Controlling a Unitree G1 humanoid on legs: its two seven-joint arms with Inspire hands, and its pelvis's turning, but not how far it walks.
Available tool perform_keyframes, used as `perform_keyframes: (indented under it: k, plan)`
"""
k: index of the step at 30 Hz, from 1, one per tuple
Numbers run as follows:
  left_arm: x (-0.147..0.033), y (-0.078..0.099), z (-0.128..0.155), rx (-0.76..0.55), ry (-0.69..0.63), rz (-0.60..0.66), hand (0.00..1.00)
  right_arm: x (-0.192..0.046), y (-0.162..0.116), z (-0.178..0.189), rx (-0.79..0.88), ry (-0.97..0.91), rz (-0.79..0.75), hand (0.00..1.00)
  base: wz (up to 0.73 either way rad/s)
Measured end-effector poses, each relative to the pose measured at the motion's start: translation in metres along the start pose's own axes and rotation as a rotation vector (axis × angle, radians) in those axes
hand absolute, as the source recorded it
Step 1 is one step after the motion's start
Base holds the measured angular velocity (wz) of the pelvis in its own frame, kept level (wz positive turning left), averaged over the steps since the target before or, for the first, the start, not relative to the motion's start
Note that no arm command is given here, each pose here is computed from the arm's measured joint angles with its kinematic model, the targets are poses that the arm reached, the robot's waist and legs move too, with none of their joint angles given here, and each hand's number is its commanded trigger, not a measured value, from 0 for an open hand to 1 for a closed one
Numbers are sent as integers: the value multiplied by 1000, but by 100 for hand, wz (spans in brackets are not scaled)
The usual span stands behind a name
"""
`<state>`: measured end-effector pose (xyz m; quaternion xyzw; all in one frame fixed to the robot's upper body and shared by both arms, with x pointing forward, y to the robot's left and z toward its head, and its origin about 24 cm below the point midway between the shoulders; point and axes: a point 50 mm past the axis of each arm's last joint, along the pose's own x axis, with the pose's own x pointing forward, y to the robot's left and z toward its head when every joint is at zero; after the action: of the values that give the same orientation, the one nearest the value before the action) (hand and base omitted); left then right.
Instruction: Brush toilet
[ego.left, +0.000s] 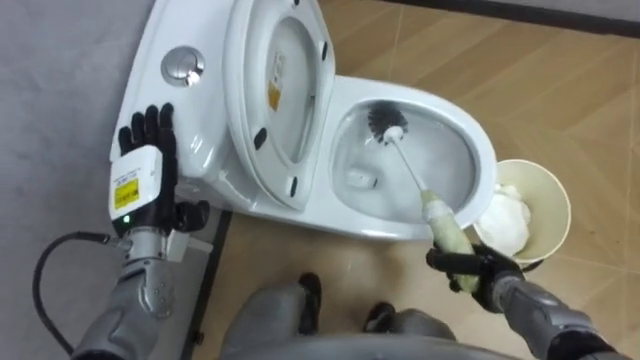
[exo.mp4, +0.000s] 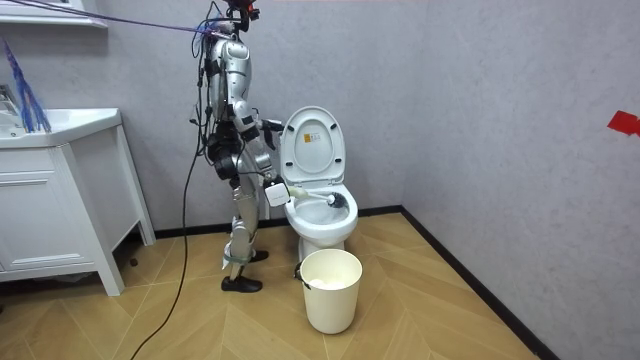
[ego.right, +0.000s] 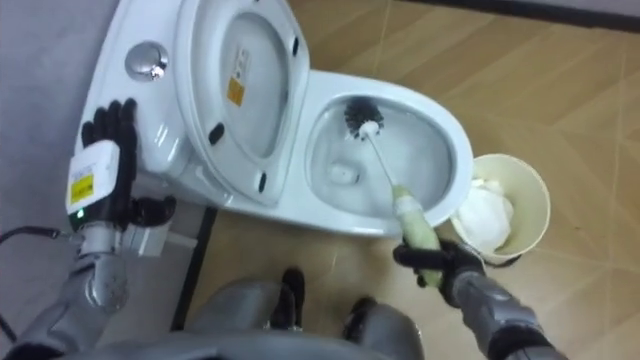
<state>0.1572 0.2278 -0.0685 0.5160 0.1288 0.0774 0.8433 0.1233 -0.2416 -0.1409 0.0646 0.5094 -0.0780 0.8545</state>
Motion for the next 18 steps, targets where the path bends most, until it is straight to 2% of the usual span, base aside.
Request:
perform_keyframes:
  k: [4, 8, 13, 18]
  plan:
    - [-17, 2, -5, -37, 50, 26, 0, -5, 0, -19, 22, 27, -2, 100, 2]
    - [-25, 9, -4, -72, 42, 70, 0, -9, -3, -33, 37, 36, -21, 100, 23]
    - [-29, 27, -5, -131, 30, 187, 0, -9, -4, -27, 102, -38, -41, 100, 1]
    - [-41, 33, -14, -130, 63, 229, 0, -11, -11, -16, 159, -132, -76, 100, 0]
